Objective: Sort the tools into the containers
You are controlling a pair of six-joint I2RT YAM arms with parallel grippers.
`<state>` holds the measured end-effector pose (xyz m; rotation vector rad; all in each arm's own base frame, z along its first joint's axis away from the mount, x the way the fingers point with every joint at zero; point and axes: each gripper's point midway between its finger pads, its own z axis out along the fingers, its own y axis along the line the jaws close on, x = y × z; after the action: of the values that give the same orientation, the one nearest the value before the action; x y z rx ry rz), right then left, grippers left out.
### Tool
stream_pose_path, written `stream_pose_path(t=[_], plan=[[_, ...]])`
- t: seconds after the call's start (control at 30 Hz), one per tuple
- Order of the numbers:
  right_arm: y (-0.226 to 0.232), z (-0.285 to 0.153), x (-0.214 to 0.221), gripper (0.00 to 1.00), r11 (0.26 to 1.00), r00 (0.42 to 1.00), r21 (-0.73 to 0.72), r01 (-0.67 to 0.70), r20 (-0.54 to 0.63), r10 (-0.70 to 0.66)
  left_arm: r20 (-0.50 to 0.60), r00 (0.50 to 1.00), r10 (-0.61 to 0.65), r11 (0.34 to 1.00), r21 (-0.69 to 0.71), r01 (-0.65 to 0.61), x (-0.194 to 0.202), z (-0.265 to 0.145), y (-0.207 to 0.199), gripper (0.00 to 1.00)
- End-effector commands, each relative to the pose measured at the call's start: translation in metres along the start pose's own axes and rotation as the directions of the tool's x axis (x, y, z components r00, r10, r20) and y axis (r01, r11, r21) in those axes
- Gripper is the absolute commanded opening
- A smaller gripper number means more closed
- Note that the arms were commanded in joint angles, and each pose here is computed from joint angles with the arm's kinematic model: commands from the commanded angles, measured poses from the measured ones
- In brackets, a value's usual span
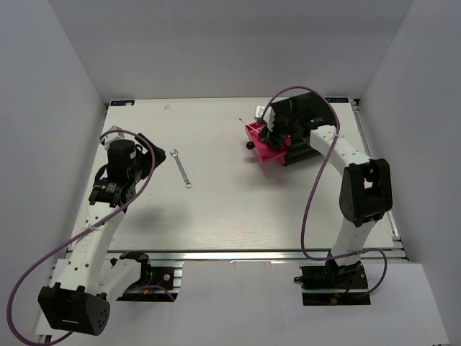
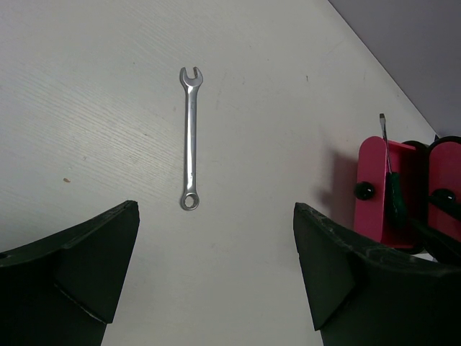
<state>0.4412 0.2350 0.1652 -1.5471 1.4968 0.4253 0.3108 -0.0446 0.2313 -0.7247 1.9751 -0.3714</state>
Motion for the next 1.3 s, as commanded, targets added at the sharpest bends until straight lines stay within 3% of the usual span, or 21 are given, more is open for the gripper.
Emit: stream_pose_path(t=[0.0,0.37,0.57,0.83,1.27], plan=[[-0.021,-0.014,-0.041,0.50,0.999,0.996,0.055,0.001,0.091,-0.006,0.006,1.000,-0.007,1.000,0.029,0.007,-0.001,-0.004,-0.005,0.97],[-0.065,0.035,-0.067,0.45,0.943,0.967,0.218,-0.251,0.109,0.232,0.005,1.000,-0.011,0.999,0.050,0.010,-0.002,-0.001,-0.010,0.97],[-0.085,0.073,-0.065,0.38,0.829,0.907,0.373,-0.416,0.101,0.410,-0.034,0.999,-0.011,0.997,0.070,0.014,0.005,0.004,-0.015,0.97],[-0.098,0.082,-0.035,0.35,0.709,0.873,0.558,-0.431,0.058,0.485,-0.042,0.999,-0.013,0.998,0.068,0.016,0.010,0.005,-0.013,0.97],[-0.106,0.081,-0.024,0.35,0.660,0.862,0.620,-0.425,0.056,0.503,-0.053,0.999,-0.010,0.998,0.066,0.013,0.013,0.009,-0.011,0.97]])
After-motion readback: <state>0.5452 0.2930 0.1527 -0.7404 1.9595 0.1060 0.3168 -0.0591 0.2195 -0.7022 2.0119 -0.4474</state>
